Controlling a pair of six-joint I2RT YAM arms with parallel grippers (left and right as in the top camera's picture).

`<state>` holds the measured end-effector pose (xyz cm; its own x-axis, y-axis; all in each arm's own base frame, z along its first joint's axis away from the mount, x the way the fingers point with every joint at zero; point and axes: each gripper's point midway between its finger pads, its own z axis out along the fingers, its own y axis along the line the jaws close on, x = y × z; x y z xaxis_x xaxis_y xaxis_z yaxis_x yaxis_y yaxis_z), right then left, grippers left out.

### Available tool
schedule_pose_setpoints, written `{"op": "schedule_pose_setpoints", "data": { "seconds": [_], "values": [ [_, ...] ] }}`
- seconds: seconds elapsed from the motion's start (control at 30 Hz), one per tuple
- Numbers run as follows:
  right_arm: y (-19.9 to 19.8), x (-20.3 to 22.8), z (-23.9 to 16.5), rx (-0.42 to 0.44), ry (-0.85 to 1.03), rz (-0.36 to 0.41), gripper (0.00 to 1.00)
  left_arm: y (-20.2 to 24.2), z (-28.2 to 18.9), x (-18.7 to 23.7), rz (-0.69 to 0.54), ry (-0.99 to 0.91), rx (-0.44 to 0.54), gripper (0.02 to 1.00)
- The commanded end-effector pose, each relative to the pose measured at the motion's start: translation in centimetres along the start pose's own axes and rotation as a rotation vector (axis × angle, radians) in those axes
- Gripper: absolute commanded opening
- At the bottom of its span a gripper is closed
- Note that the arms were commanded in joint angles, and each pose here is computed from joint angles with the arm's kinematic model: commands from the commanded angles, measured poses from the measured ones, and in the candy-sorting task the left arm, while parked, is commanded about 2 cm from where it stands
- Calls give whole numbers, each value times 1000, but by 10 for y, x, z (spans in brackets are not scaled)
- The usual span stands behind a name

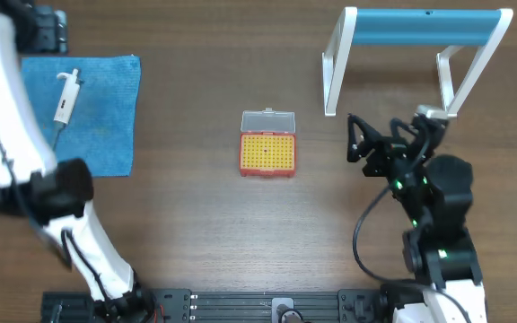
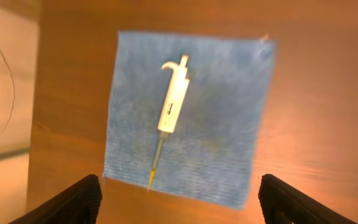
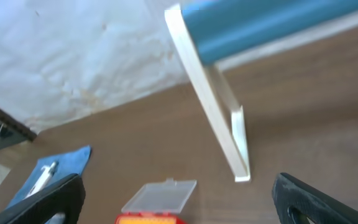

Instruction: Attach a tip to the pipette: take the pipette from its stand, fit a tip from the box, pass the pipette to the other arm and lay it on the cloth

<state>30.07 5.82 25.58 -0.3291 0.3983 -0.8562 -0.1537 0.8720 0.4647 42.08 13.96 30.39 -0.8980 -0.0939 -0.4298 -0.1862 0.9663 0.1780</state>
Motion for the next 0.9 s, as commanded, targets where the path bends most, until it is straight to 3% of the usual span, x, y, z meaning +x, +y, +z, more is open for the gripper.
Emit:
{"op": "schedule_pose_setpoints", "data": {
  "seconds": [0.03, 0.13, 0.2, 0.23, 0.3, 0.47, 0.57, 0.73, 0.9],
  "values": [
    [4, -20, -29, 31, -95, -129, 972, -18, -93, 8, -46, -202, 151, 818],
    [-3, 4, -53, 69, -23, -173, 974, -23, -132, 62, -44, -187, 160, 818],
    [-4, 10, -61, 72, -12, -187, 974, -28, -134, 93, -43, -138, 168, 818],
    [-2, 12, -71, 69, -21, -191, 974, -37, -134, 135, -41, -80, 188, 818],
    [0, 12, -81, 63, -38, -202, 974, -54, -135, 174, -40, -61, 255, 818],
    [3, 18, -101, 57, -61, -269, 974, -84, -132, 241, -159, -233, 355, 822],
    [0, 21, -103, 70, -62, -334, 974, -92, -124, 253, -266, -400, 390, 820],
    [-28, 39, -92, 174, -10, -427, 974, -100, -109, 252, -316, -618, 446, 820],
    [-31, 43, -90, 178, -2, -436, 974, -113, -86, 252, -308, -644, 514, 820]
  ]
}}
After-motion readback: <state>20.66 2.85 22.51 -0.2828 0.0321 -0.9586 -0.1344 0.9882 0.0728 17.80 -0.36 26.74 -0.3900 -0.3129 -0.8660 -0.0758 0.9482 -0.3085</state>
